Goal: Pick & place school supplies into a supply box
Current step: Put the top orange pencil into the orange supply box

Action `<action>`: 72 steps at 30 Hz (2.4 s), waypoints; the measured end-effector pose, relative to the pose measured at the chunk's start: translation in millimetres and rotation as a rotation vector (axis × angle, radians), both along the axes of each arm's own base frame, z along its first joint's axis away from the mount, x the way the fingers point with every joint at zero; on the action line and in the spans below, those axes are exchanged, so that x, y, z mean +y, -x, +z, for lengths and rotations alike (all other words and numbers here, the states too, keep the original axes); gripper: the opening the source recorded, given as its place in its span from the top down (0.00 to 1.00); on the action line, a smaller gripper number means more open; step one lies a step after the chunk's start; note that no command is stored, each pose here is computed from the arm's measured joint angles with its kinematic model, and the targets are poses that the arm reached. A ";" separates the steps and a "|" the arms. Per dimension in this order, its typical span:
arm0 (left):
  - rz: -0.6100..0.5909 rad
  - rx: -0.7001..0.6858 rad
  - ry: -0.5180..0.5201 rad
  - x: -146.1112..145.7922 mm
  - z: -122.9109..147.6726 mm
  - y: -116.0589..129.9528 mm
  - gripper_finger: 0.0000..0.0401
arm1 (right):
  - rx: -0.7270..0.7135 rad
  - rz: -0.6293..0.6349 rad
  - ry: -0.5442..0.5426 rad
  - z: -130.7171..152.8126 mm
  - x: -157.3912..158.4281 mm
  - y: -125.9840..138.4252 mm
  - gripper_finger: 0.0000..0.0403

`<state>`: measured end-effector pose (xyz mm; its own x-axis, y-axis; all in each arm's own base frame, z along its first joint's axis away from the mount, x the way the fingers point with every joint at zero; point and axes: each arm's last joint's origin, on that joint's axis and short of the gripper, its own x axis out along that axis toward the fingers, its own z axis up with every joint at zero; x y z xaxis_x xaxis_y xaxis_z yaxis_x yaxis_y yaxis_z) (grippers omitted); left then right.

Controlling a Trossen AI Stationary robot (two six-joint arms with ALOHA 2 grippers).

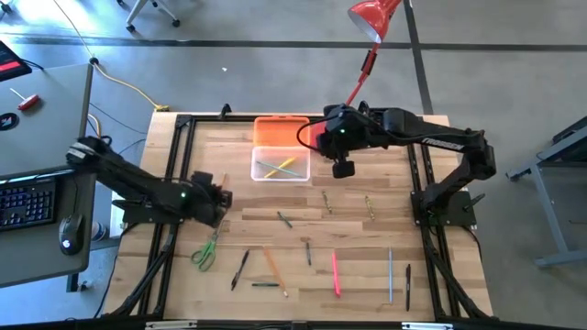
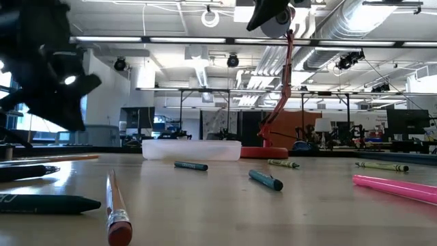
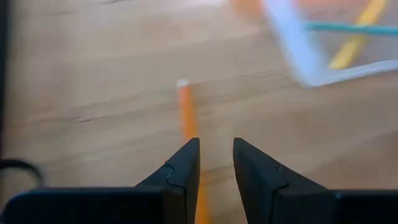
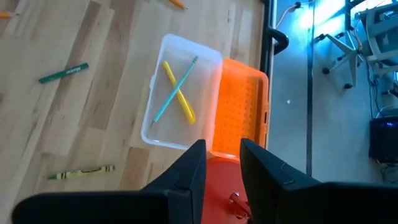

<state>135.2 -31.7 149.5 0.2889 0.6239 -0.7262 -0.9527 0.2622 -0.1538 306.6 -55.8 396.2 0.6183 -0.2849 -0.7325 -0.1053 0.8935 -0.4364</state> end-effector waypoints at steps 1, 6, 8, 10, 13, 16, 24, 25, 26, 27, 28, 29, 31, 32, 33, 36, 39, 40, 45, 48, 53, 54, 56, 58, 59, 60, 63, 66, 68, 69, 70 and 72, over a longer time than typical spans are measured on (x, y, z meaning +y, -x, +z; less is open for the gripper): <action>0.019 0.016 -0.009 0.7 -5.1 2.2 0.68 | 0.000 0.000 0.000 0.0 0.0 0.0 0.81; 0.045 0.010 -0.012 1.5 -18.1 3.1 0.68 | -0.004 0.000 0.001 0.2 0.0 -0.3 0.81; 0.035 -0.006 -0.018 0.7 -22.5 0.3 0.68 | -0.002 -0.006 0.007 0.2 -0.3 -0.3 0.81; 0.033 -0.012 -0.032 0.5 -26.6 -0.8 0.68 | -0.002 -0.012 0.014 0.2 -0.6 -0.3 0.81; 0.033 -0.019 -0.037 0.0 -29.5 -2.7 0.68 | -0.002 -0.013 0.016 0.3 -0.6 -0.3 0.81; 0.029 -0.007 -0.061 -0.6 -33.8 -5.2 0.68 | -0.004 -0.013 0.016 0.4 -0.6 -0.4 0.81; 0.028 0.014 -0.089 -3.3 -48.4 -13.0 0.68 | -0.006 -0.013 0.017 0.6 -0.7 -0.6 0.81; 0.028 0.015 -0.094 -3.7 -50.5 -14.2 0.68 | -0.007 -0.013 0.017 0.6 -0.7 -0.7 0.81; 0.028 0.019 -0.101 -3.8 -52.3 -14.8 0.68 | -0.008 -0.014 0.017 0.7 -0.7 -0.7 0.81; 0.028 0.024 -0.102 -4.1 -54.6 -15.6 0.68 | -0.008 -0.013 0.017 0.7 -0.7 -0.7 0.81; 0.028 0.024 -0.103 -4.6 -57.2 -16.9 0.68 | -0.008 -0.013 0.017 0.7 -0.7 -0.7 0.81; 0.028 0.020 -0.109 -5.1 -59.3 -18.4 0.68 | -0.008 -0.013 0.017 0.7 -0.7 -0.7 0.81; 0.027 0.016 -0.118 -5.7 -62.4 -20.1 0.68 | -0.008 -0.013 0.017 0.7 -0.7 -0.7 0.81; 0.026 0.016 -0.121 -5.9 -63.9 -20.8 0.68 | -0.009 -0.013 0.017 0.7 -0.7 -0.8 0.81; 0.026 0.017 -0.120 -6.1 -65.0 -21.2 0.68 | -0.008 -0.013 0.017 0.7 -0.7 -0.7 0.81; 0.031 0.016 -0.122 -6.2 -66.7 -21.6 0.68 | -0.009 -0.013 0.017 0.7 -0.7 -0.8 0.81; 0.031 0.030 -0.122 -6.0 -66.6 -20.7 0.68 | -0.010 -0.007 0.010 0.7 -0.6 -0.8 0.81; 0.031 0.033 -0.123 -5.9 -66.5 -20.6 0.68 | -0.010 -0.006 0.010 0.7 -0.5 -0.9 0.81; 0.036 0.024 -0.144 -5.3 -66.2 -20.5 0.68 | -0.010 -0.004 0.007 0.6 -0.5 -1.0 0.81; 0.042 0.041 -0.151 -4.7 -71.2 -18.8 0.68 | -0.010 -0.004 0.007 0.6 -0.5 -1.0 0.81; 0.049 0.006 -0.262 -0.3 -92.9 -12.0 0.68 | -0.010 -0.003 0.007 0.6 -0.4 -1.0 0.81; 0.059 -0.010 -0.284 0.4 -96.1 -11.3 0.68 | -0.010 -0.004 0.007 0.6 -0.5 -1.0 0.81; 0.076 -0.021 -0.319 1.6 -101.0 -10.2 0.68 | -0.010 -0.003 0.007 0.6 -0.4 -1.0 0.81; 0.085 -0.015 -0.343 3.1 -104.9 -8.8 0.68 | -0.010 -0.004 0.007 0.6 -0.5 -1.0 0.81; 0.083 -0.001 -0.359 3.7 -107.3 -7.9 0.68 | -0.010 -0.004 0.007 0.6 -0.5 -1.0 0.81; 0.080 0.004 -0.373 4.0 -109.0 -7.4 0.68 | -0.010 -0.004 0.007 0.6 -0.5 -1.0 0.81; 0.074 -0.006 -0.408 4.4 -113.4 -7.6 0.71 | -0.010 -0.003 0.007 0.5 -0.4 -1.0 0.81; 0.099 -0.035 -0.400 5.1 -114.4 -7.7 0.80 | -0.009 -0.004 0.007 0.5 -0.5 -1.1 0.81; 0.116 -0.054 -0.392 5.1 -113.8 -8.7 0.86 | -0.010 -0.004 0.007 0.5 -0.5 -1.1 0.81; 0.120 -0.058 -0.379 4.9 -112.5 -8.9 0.87 | -0.010 -0.004 0.007 0.5 -0.5 -1.1 0.81; 0.123 -0.065 -0.364 4.5 -110.8 -9.7 0.87 | -0.010 -0.004 0.006 0.5 -0.5 -1.1 0.81; 0.130 -0.098 -0.346 2.9 -105.8 -14.1 0.93 | -0.010 -0.004 0.007 0.5 -0.4 -1.2 0.81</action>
